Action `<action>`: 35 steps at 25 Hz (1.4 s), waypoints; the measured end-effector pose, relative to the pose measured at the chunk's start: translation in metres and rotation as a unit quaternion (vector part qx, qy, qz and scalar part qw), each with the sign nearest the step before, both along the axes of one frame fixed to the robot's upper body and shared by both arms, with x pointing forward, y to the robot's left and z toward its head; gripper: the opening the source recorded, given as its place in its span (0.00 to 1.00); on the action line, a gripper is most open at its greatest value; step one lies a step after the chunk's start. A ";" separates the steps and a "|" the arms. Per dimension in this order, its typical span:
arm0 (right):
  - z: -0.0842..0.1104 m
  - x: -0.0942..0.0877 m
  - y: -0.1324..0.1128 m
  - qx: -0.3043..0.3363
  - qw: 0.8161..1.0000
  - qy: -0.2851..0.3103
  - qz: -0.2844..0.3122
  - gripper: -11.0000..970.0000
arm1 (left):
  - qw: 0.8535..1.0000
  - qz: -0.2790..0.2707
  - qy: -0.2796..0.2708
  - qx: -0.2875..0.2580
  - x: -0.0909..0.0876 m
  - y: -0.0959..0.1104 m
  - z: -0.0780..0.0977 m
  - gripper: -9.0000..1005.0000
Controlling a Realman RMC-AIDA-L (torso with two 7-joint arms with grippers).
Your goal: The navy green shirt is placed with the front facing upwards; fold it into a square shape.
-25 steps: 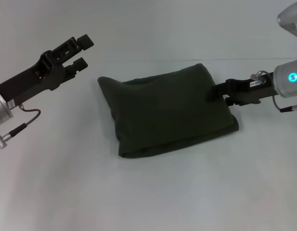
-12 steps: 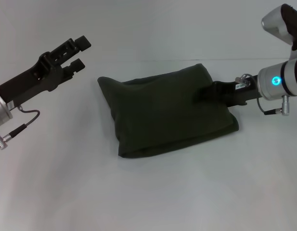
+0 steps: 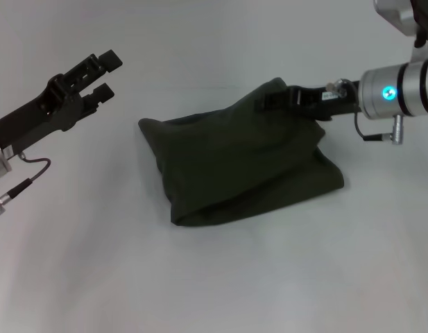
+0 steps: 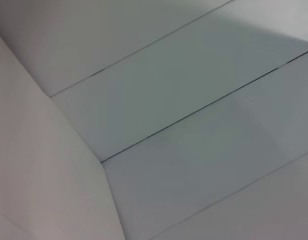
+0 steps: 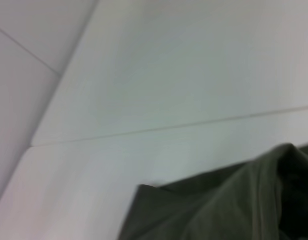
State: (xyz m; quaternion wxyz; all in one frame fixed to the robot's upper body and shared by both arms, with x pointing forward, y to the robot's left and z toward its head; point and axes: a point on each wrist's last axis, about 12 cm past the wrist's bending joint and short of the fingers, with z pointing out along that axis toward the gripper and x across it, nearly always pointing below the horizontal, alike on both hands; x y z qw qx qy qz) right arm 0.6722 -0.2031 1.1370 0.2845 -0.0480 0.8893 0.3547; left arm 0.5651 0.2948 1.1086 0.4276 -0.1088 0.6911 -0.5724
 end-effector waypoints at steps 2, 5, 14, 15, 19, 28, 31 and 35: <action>0.003 0.001 0.006 -0.003 1.000 -0.008 0.012 0.63 | 1.000 0.002 0.001 -0.001 -0.001 0.001 -0.001 0.94; 0.001 0.001 0.012 -0.023 0.999 -0.003 0.023 0.62 | 1.000 0.004 0.002 -0.002 -0.001 0.001 -0.001 0.94; -0.009 0.002 0.001 -0.065 0.998 0.012 -0.009 0.61 | 1.000 0.012 0.003 -0.008 -0.002 0.004 -0.002 0.94; -0.009 0.003 0.000 -0.067 0.998 0.011 -0.010 0.61 | 1.000 0.012 0.003 -0.008 -0.002 0.004 -0.002 0.94; -0.011 0.002 0.004 -0.071 0.997 0.011 -0.006 0.60 | 1.000 0.012 0.001 -0.008 0.000 0.003 -0.001 0.94; -0.013 0.000 0.009 -0.065 0.998 0.025 -0.007 0.59 | 1.000 0.019 0.003 -0.006 0.002 0.003 -0.001 0.94; -0.011 0.001 0.006 -0.064 0.998 0.026 -0.011 0.59 | 1.000 0.021 0.004 -0.005 0.003 0.003 -0.001 0.94; -0.007 0.003 0.004 -0.066 0.998 0.016 -0.010 0.58 | 1.000 0.022 0.004 -0.005 0.003 0.004 -0.001 0.94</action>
